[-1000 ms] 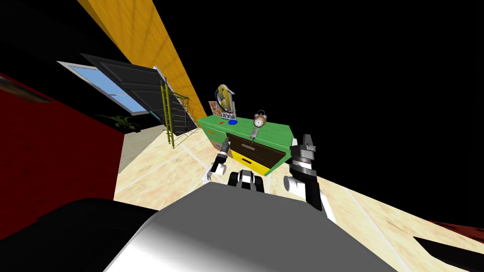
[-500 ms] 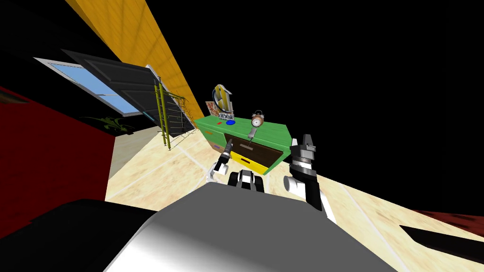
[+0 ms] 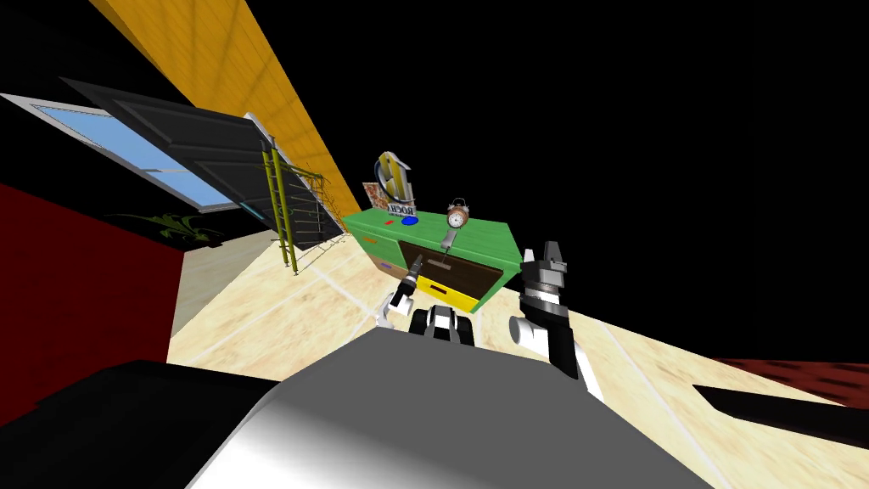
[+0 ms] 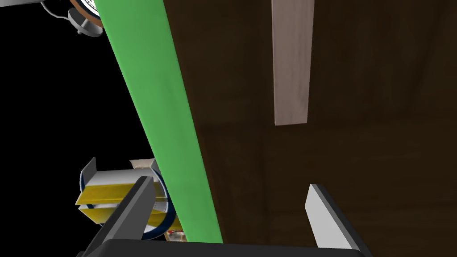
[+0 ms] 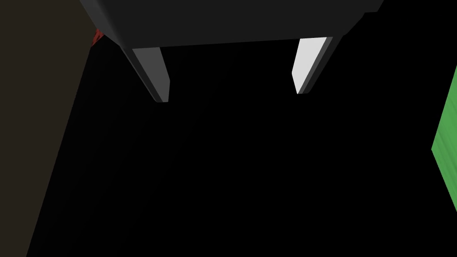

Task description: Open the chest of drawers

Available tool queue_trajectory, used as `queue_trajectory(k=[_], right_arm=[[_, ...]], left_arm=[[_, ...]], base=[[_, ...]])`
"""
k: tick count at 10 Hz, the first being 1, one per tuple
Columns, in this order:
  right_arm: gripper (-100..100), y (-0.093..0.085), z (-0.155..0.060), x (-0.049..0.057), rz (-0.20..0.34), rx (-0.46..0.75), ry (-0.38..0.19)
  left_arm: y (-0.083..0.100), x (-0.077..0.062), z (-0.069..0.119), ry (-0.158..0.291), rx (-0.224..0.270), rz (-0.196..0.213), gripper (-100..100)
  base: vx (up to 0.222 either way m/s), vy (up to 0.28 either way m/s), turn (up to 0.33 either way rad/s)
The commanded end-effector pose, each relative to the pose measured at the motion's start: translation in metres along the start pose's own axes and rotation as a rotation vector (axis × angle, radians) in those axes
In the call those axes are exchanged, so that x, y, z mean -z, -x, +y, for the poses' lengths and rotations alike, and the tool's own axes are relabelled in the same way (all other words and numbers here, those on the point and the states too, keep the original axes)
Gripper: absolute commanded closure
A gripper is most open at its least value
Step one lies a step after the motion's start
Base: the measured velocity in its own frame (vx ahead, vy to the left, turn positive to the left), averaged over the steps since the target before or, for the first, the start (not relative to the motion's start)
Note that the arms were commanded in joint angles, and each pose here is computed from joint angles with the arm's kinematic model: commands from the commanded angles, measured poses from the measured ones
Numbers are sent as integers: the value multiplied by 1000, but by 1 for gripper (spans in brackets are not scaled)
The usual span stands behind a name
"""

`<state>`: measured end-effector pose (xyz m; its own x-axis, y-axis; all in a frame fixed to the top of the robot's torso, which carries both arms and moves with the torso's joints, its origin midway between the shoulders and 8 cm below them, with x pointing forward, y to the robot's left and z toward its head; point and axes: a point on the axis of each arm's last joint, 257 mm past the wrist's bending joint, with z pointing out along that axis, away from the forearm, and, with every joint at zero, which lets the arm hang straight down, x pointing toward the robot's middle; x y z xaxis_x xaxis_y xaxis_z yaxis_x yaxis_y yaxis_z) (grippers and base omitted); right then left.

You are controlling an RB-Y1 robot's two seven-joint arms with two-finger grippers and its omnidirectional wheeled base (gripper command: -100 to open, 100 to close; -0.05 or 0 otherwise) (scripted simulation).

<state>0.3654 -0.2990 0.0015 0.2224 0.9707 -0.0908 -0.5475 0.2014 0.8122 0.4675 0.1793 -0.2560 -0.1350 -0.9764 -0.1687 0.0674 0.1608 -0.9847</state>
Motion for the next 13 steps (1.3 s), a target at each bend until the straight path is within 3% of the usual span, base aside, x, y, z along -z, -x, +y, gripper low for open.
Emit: queue_trajectory(k=[1, 5, 8, 9, 13], right_arm=[[0, 0, 0, 0, 0, 0, 0], [0, 0, 0, 0, 0, 0, 0], [0, 0, 0, 0, 0, 0, 0], [0, 0, 0, 0, 0, 0, 0], [0, 0, 0, 0, 0, 0, 0]], left_arm=[[-13, -2, 24, 52, -10, 31, -100], [-29, -3, 51, 115, -26, 69, -100], [-32, -1, 45, 109, -22, 63, -100], [-33, -1, 45, 109, -24, 63, 100], [-62, 12, 34, 105, -25, 64, 100]], base=[[5, -9, -72], [4, -9, -57], [46, 18, -13], [8, 4, 2], [-128, 94, 0]])
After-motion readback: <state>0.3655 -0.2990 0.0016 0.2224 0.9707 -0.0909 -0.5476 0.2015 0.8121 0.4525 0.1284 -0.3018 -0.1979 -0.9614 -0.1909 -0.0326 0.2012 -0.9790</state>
